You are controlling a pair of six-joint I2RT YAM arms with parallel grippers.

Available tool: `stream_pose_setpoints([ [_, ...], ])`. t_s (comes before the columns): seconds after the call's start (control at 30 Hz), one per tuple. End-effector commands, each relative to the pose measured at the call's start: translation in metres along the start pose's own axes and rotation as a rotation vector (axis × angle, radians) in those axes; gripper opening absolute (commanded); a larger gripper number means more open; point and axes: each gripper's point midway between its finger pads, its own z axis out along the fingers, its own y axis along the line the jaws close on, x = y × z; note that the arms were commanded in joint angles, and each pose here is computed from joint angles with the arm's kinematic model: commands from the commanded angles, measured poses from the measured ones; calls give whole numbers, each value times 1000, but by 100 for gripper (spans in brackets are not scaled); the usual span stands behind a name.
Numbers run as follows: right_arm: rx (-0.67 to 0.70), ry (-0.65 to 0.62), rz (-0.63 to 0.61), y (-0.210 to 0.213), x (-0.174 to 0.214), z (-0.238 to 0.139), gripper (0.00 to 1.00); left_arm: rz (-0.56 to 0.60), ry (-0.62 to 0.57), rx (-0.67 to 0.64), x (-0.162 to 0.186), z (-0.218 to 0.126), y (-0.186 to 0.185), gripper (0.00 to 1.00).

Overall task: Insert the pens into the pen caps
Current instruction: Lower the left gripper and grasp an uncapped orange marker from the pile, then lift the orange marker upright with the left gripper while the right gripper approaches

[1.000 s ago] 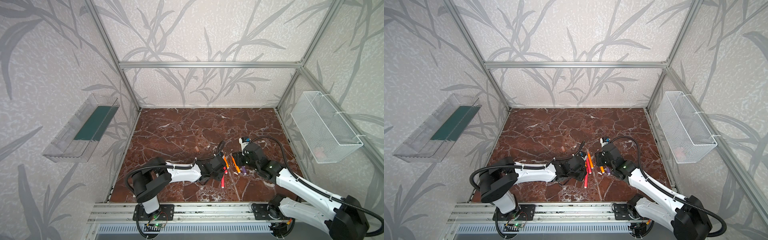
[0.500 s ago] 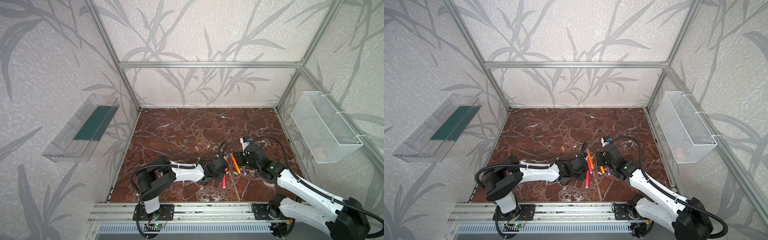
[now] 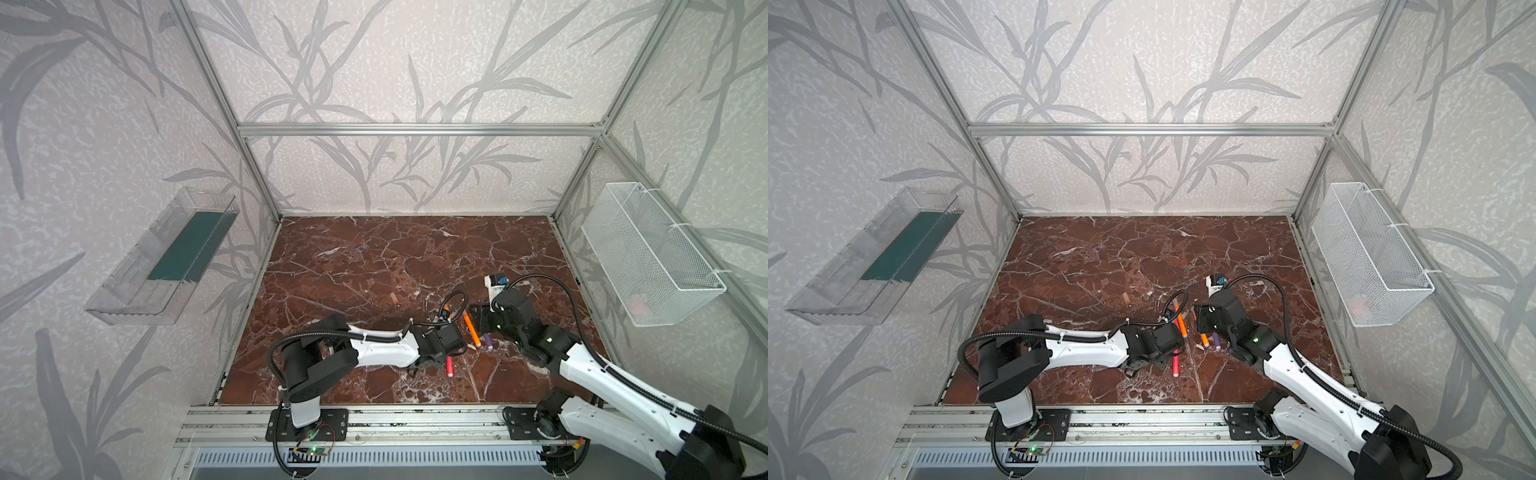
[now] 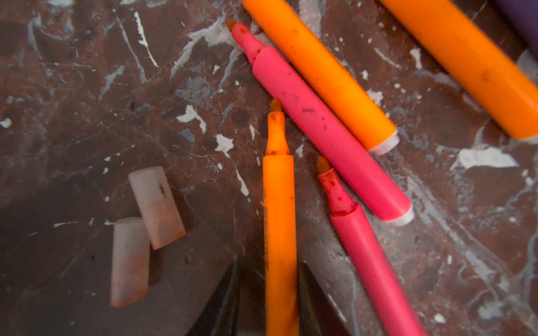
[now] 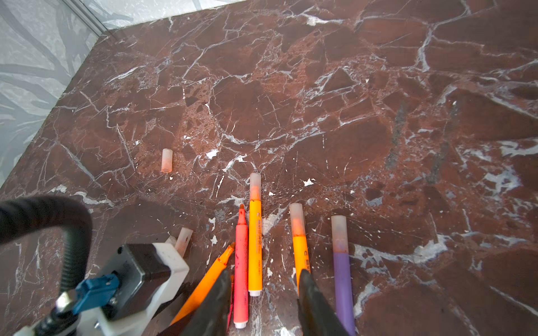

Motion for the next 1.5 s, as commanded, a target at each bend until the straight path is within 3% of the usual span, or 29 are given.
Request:
stream_pose_setpoints([
  [0.0,22,-10,10,-6,2,-4,39,12,59,-117,17,7,21,28],
  [0.27,19,-42,35,-10,2,-10,39,1,23,-119,7,4,20,22],
  [0.53,-58,-173,143,-7,-8,-24,41,-59,-104,29,-32,-30,20,14],
  [0.87,-411,-270,214,59,-31,-40,41,-132,-348,160,-68,-91,38,13],
  [1.17,-541,-254,220,115,-32,-20,40,-178,-449,257,-71,-115,44,13],
  [1.47,-599,-216,252,148,-31,3,39,-180,-476,339,-68,-126,41,13],
])
